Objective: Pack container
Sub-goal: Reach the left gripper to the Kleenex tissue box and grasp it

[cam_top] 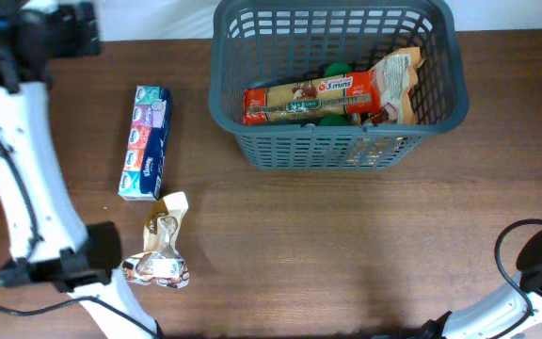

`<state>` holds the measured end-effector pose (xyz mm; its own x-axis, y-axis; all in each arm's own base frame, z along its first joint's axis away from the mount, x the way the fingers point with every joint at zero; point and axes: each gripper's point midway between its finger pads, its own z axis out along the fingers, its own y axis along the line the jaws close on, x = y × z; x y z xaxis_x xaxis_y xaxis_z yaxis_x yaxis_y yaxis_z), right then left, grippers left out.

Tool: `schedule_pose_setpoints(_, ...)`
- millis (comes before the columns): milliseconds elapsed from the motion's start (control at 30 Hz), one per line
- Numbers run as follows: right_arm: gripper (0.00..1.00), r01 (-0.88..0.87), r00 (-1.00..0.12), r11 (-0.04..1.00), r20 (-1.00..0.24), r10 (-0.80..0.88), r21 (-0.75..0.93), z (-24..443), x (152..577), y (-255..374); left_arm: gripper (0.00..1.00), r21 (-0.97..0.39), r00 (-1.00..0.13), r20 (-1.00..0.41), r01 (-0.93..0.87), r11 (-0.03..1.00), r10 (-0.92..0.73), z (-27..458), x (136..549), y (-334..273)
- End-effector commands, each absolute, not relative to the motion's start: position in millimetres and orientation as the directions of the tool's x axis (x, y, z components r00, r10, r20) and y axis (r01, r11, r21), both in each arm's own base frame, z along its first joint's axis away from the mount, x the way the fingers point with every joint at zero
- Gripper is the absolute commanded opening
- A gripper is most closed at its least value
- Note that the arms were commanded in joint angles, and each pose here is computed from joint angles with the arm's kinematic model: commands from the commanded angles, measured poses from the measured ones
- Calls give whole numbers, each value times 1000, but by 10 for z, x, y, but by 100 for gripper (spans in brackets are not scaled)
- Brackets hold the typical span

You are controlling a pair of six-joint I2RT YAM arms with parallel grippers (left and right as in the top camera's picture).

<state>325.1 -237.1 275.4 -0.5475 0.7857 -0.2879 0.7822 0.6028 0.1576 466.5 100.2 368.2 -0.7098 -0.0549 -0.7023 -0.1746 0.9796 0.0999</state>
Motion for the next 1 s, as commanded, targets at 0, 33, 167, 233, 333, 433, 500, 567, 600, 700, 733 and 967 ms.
schedule_pose_setpoints(0,99,787,-543,596,-278,792,159,2724,3253,-2371,93,-94,-787,-571,-222,971,-235,3116,4653,1146)
schedule_pose_setpoints(33,99,787,-543,596,-278,792,160,2724,3254,-2370,93,-98,-815,-517,-248,964,-262,2925,4607,1236)
schedule_pose_setpoints(167,99,787,-543,596,-278,792,159,2724,3253,-2371,93,-102,-913,-310,-247,964,-267,2258,4463,1248)
schedule_pose_setpoints(233,99,787,-543,596,-278,792,160,2724,3254,-2370,93,-92,-952,-234,-178,980,-195,1981,4448,1148)
schedule_pose_setpoints(333,99,787,-543,596,-278,792,160,2724,3254,-2370,93,-69,-986,-157,-51,996,-61,1650,4466,967)
schedule_pose_setpoints(433,99,787,-543,596,-278,792,159,2724,3253,-2371,93,23,-993,-114,6,1000,8,1395,4551,922)
schedule_pose_setpoints(500,99,787,-543,596,-278,792,159,2724,3253,-2371,93,40,-992,-105,62,997,66,1248,4639,822)
schedule_pose_setpoints(567,99,787,-543,596,-278,792,159,2724,3253,-2371,93,35,-991,-79,102,994,105,1062,4701,660)
schedule_pose_setpoints(600,99,787,-543,596,-278,792,159,2724,3253,-2371,93,37,-991,-67,110,993,113,1006,4708,627)
schedule_pose_setpoints(700,99,787,-543,596,-278,792,160,2724,3254,-2370,93,81,-992,5,123,989,123,730,4696,618)
schedule_pose_setpoints(733,99,787,-543,596,-278,792,160,2724,3254,-2370,93,80,-992,21,125,989,123,663,4688,616)
schedule_pose_setpoints(967,99,787,-543,596,-278,792,160,2724,3254,-2370,91,99,-992,86,102,990,94,327,4666,672)
